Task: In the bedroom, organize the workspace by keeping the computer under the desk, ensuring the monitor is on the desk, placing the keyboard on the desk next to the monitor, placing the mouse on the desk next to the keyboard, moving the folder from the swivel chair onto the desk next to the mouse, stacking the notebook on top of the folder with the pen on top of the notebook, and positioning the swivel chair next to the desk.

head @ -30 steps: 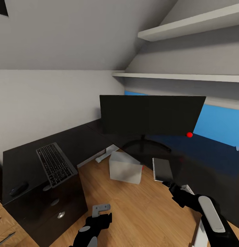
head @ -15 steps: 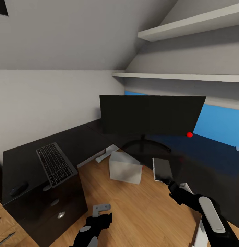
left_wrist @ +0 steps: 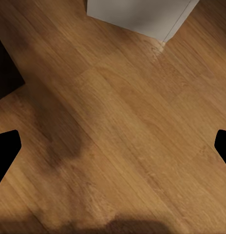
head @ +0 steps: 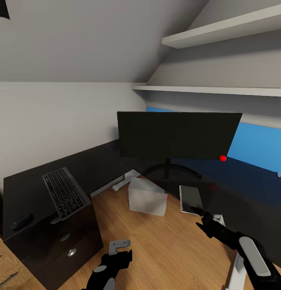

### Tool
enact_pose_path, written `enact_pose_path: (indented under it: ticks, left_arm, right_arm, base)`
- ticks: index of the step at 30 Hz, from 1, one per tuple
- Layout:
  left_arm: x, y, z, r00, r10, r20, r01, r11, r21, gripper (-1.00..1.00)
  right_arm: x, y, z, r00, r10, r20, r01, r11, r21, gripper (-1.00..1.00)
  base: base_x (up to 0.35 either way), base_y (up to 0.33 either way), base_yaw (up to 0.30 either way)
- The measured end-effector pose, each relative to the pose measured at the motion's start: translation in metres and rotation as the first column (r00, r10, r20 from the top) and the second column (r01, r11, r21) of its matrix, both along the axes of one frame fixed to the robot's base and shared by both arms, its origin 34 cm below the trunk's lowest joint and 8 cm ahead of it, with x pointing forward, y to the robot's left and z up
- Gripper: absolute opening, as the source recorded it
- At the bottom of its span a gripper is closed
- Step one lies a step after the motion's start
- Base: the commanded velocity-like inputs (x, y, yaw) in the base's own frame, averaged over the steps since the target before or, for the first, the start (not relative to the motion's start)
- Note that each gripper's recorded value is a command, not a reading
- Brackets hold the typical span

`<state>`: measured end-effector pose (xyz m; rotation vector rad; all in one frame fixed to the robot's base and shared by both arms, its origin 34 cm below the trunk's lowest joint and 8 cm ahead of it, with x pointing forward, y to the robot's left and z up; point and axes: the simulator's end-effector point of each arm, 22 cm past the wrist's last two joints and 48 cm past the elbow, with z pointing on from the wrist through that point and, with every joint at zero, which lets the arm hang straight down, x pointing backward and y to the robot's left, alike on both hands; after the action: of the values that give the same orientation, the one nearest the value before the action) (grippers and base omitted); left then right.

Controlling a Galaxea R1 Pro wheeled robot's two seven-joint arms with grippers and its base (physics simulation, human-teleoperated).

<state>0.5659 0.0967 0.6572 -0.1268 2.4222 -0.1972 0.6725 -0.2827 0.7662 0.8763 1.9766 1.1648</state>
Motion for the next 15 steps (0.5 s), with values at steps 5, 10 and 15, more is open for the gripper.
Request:
enact_pose_path:
  ticks: [5,10,15]
  left_arm:
    - [0.0001,0.0002,0.0,1.0,0.0,0.0,0.0,1.0,0.001,1.0]
    - [0.0,0.0003,-0.0001,1.0,0.0,0.0,0.0,1.0,0.001,1.0]
    - [0.0003,0.0002,0.0003,1.0,0.0,0.001,0.0,1.0,0.001,1.0]
  right_arm:
    - [-0.0006,-0.0019,0.0022,1.0,0.005,0.022,-0.005,1.0,0.022,1.0]
    - [-0.0012,-0.0028,0.0014,1.0,0.004,0.025,-0.005,1.0,0.029,1.0]
    - [-0.0031,-0.0049,-0.0032,1.0,0.001,0.017,-0.002,0.999,0.036,1.0]
  base:
    - [0.0,0.0,0.0]
    - [0.0,0.0,0.0]
    - [0.0,0.0,0.0]
